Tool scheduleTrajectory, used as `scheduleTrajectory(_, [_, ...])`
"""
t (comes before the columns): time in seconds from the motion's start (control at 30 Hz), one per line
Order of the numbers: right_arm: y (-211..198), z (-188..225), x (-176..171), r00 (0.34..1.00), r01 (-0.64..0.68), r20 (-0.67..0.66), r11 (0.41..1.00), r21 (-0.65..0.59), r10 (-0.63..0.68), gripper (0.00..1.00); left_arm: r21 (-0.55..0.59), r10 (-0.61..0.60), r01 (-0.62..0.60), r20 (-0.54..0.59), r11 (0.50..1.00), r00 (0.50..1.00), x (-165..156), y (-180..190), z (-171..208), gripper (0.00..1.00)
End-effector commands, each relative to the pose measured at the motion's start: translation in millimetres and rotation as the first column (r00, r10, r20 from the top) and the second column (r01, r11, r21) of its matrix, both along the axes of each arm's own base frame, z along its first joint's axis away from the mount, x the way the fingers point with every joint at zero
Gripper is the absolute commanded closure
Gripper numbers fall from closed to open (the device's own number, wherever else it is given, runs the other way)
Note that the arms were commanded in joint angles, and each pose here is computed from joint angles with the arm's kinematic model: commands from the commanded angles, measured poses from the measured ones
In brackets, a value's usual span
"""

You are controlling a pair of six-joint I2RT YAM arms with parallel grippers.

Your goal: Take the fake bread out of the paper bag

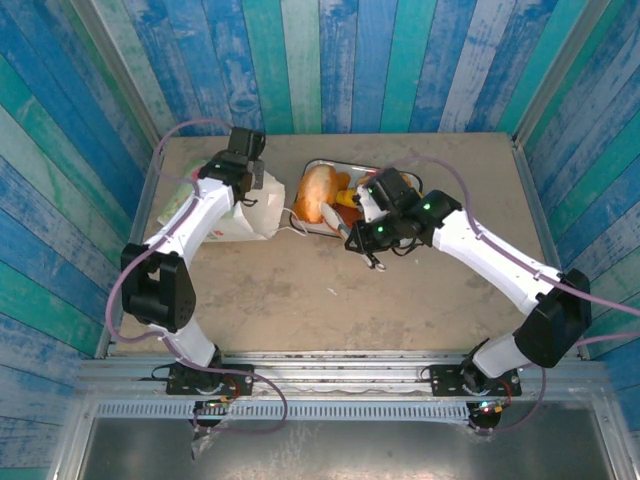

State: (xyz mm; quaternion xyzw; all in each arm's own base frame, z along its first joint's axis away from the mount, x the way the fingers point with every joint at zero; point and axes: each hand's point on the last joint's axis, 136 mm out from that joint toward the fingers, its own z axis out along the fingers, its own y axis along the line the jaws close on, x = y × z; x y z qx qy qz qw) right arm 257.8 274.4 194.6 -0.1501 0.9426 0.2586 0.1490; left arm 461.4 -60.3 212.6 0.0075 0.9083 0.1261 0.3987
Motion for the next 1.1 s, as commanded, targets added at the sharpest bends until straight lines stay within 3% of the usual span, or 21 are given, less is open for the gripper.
scheduleTrajectory(0.0, [-12.2,-0.2,8.1,1.000,0.004,0.024,1.000,-0.022,-0.004,0.99,0.004,0.014,-0.014,0.013,1.000,1.000,-3.3,4.5,8.7,1.00])
scheduleTrajectory(0.5, [-10.0,-25.1,40.3,1.000,0.016,-0.022,0.997,-0.073,-0.018,0.99,-0.068,-0.030,0.038,0.113,0.997,0.993,-24.6,0.1,56.9,1.00])
scheduleTrajectory(0.77, [0.7,-30.9,54.7,0.999,0.015,-0.033,0.997,-0.074,-0.018,0.99,-0.067,-0.037,0.045,0.117,0.997,0.992,-30.5,1.1,60.1,1.00])
scheduleTrajectory(1.07, [-11.7,-53.1,66.0,0.990,0.071,-0.113,0.994,-0.081,-0.080,0.86,-0.067,-0.041,0.050,0.136,0.997,0.990,-35.9,2.6,70.0,1.00])
